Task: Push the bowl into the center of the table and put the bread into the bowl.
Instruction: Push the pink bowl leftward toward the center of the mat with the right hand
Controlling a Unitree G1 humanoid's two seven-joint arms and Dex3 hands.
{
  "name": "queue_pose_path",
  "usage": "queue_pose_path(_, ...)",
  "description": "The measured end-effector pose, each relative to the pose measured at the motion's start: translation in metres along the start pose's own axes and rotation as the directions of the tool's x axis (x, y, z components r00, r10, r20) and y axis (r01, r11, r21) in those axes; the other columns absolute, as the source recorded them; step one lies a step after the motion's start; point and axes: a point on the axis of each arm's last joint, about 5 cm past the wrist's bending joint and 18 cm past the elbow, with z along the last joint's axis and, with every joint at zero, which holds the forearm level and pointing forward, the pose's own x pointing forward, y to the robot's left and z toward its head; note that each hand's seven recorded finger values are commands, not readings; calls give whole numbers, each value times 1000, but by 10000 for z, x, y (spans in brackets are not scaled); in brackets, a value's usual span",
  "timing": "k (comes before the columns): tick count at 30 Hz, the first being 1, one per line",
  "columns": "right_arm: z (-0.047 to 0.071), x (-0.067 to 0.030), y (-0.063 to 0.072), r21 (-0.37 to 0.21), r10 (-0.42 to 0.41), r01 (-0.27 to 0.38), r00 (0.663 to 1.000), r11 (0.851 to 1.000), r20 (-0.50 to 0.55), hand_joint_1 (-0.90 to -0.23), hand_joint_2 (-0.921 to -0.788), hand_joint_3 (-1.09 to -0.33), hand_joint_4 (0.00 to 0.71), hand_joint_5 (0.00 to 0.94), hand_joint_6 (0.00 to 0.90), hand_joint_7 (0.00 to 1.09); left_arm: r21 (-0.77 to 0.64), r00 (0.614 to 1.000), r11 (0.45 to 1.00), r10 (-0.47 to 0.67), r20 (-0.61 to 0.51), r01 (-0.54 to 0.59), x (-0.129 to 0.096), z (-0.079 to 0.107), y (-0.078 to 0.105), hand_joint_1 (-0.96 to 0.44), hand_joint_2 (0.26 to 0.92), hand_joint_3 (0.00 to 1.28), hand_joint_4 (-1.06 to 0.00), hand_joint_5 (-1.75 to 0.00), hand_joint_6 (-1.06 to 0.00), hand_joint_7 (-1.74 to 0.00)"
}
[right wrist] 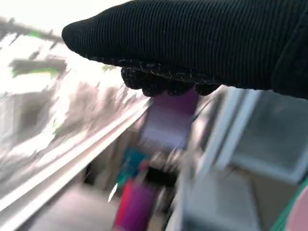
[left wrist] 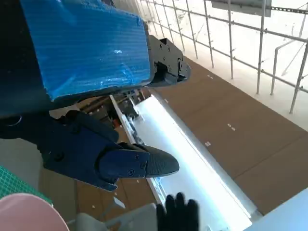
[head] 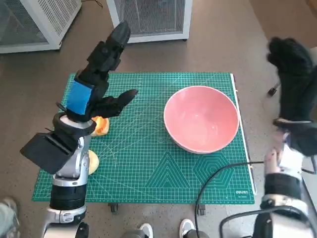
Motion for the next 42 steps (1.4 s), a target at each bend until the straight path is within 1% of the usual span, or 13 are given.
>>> queue_pose_path(4, -81, -46, -9, -4, -35, 35, 997, 999, -71, -675, -921, -740, 168, 11, 261, 65, -2, 1000, 1000, 4, -5, -4, 0, -10, -4, -622, 921, 371, -140, -1, -228, 0)
queue_pose_path(9, -180, -123, 6, -12, -52, 51, 985, 999, -164, -629, -921, -787, 165, 6, 253, 61, 1, 1000, 1000, 6, -12, -6, -2, -21, -9, -627, 921, 397, -146, -4, -229, -1)
queue_pose_path(15, -265, -190, 65, -13, -56, 54, 968, 998, -244, -615, -921, -811, 157, 1, 244, 55, 1, 1000, 1000, 8, -16, -8, -5, -27, -7, -636, 921, 403, -149, -5, -229, -1)
queue_pose_path(21, -362, -256, 211, -2, -26, 26, 941, 1000, -337, -616, -921, -836, 144, 2, 244, 52, -9, 1000, 1000, 10, -13, -10, -6, -26, 0, -628, 921, 401, -151, -5, -230, -1)
queue_pose_path(25, -418, -294, 321, 26, -6, 18, 921, 999, -390, -633, -921, -840, 145, 2, 245, 51, -9, 1000, 1000, 9, -12, -10, -9, -24, 11, -622, 921, 400, -152, -5, -230, -1)
queue_pose_path(30, -480, -345, 455, 71, 19, 15, 891, 997, -453, -671, -921, -796, 150, 4, 254, 53, -4, 1000, 1000, 10, -13, -10, -12, -21, 31, -624, 921, 398, -153, -5, -231, -2)
queue_pose_path(33, -514, -377, 541, 99, 37, 14, 872, 995, -488, -679, -921, -781, 159, 7, 259, 54, -3, 1000, 1000, 10, -13, -10, -13, -18, 37, -628, 921, 398, -153, -4, -231, -2)
queue_pose_path(35, -535, -399, 599, 117, 50, 12, 858, 993, -510, -674, -921, -779, 164, 9, 260, 54, -2, 1000, 1000, 10, -15, -10, -13, -17, 39, -630, 921, 398, -153, -4, -231, -2)
queue_pose_path(39, -565, -434, 702, 144, 79, 0, 835, 990, -545, -639, -921, -812, 175, 11, 263, 53, -1, 1000, 1000, 9, -16, -9, -15, -16, 40, -633, 921, 398, -152, -3, -231, -2)
queue_pose_path(42, -581, -457, 790, 162, 107, -18, 819, 987, -563, -629, -921, -825, 180, 11, 267, 53, -2, 1000, 1000, 9, -18, -9, -17, -9, 39, -634, 921, 398, -151, -2, -231, -2)
